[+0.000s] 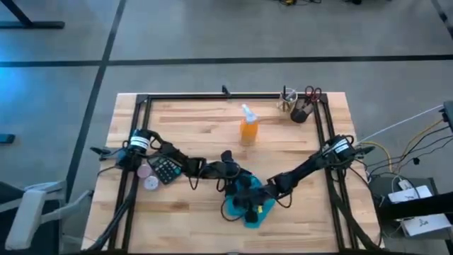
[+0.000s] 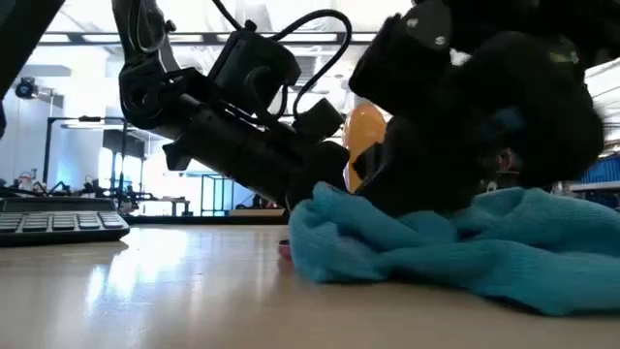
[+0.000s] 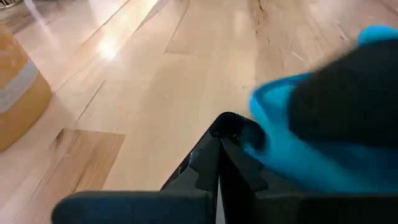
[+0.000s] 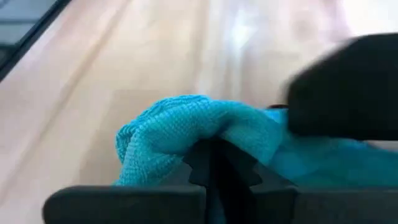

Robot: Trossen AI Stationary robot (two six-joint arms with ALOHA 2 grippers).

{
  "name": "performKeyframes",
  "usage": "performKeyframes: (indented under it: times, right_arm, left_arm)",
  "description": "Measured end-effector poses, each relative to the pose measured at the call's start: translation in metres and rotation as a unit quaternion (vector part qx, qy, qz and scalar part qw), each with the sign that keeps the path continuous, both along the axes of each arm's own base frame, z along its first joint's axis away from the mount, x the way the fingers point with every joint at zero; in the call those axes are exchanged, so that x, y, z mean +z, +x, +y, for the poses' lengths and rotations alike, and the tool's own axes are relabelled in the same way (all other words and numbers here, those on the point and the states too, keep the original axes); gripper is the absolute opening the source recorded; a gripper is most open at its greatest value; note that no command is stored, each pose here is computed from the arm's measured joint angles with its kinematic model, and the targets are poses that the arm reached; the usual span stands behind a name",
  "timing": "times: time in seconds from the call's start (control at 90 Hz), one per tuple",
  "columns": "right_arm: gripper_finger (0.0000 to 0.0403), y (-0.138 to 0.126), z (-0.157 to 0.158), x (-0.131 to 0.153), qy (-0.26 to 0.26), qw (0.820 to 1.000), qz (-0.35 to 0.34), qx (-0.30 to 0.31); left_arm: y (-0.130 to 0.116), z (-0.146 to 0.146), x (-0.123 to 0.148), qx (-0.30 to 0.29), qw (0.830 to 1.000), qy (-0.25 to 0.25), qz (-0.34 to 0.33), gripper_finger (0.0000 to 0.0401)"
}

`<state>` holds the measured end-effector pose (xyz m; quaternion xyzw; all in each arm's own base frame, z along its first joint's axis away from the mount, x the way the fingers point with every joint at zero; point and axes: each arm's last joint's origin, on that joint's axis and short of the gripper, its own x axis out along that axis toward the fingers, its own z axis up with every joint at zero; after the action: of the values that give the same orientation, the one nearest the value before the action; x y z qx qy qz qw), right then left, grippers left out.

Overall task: Apply microfiber cloth
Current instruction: Wipe the pink cellphone with the blue microfiber cloth

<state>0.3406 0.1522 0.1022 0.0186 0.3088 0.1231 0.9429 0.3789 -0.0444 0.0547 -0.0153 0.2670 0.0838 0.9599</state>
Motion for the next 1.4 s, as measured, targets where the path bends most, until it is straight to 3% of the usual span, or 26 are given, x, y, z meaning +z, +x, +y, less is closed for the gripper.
performKeyframes:
  times: [0.2, 0.344, 0.444, 0.544, 0.678, 0.933, 1.256, 1.4]
  right_arm:
    - [0.0002, -0.011, -0.007, 0.013, -0.024, 0.998, 0.060, -0.012]
    - [0.0002, -0.017, -0.011, 0.017, -0.035, 0.995, 0.086, -0.034]
    - [0.0002, -0.018, -0.012, 0.025, -0.033, 0.996, 0.074, -0.042]
    - [0.0002, -0.017, -0.013, 0.037, -0.045, 0.996, 0.042, -0.072]
    - [0.0002, -0.014, -0.022, 0.036, -0.067, 0.991, 0.034, -0.110]
    - [0.0002, -0.004, -0.030, 0.013, -0.053, 0.991, 0.043, -0.116]
    - [0.0002, 0.009, -0.033, -0.005, -0.041, 0.992, 0.010, -0.117]
    - [0.0002, 0.008, -0.030, -0.005, -0.026, 0.997, 0.017, -0.074]
  left_arm:
    - [-0.007, -0.004, 0.040, -0.020, 1.000, 0.009, 0.014, 0.0000]
    - [-0.029, -0.021, 0.074, -0.061, 0.996, 0.022, 0.068, 0.0000]
    - [-0.049, -0.036, 0.085, -0.041, 0.994, 0.023, 0.097, 0.0000]
    - [-0.071, -0.051, 0.072, -0.022, 0.993, 0.018, 0.116, 0.0000]
    - [-0.080, -0.069, 0.052, -0.019, 0.997, -0.010, 0.080, 0.0000]
    - [-0.059, -0.080, 0.010, -0.007, 0.999, -0.020, 0.027, 0.0000]
    - [-0.050, -0.082, 0.006, -0.021, 0.999, -0.020, 0.026, 0.0000]
    - [-0.051, -0.080, 0.006, -0.021, 0.999, -0.013, 0.027, 0.0000]
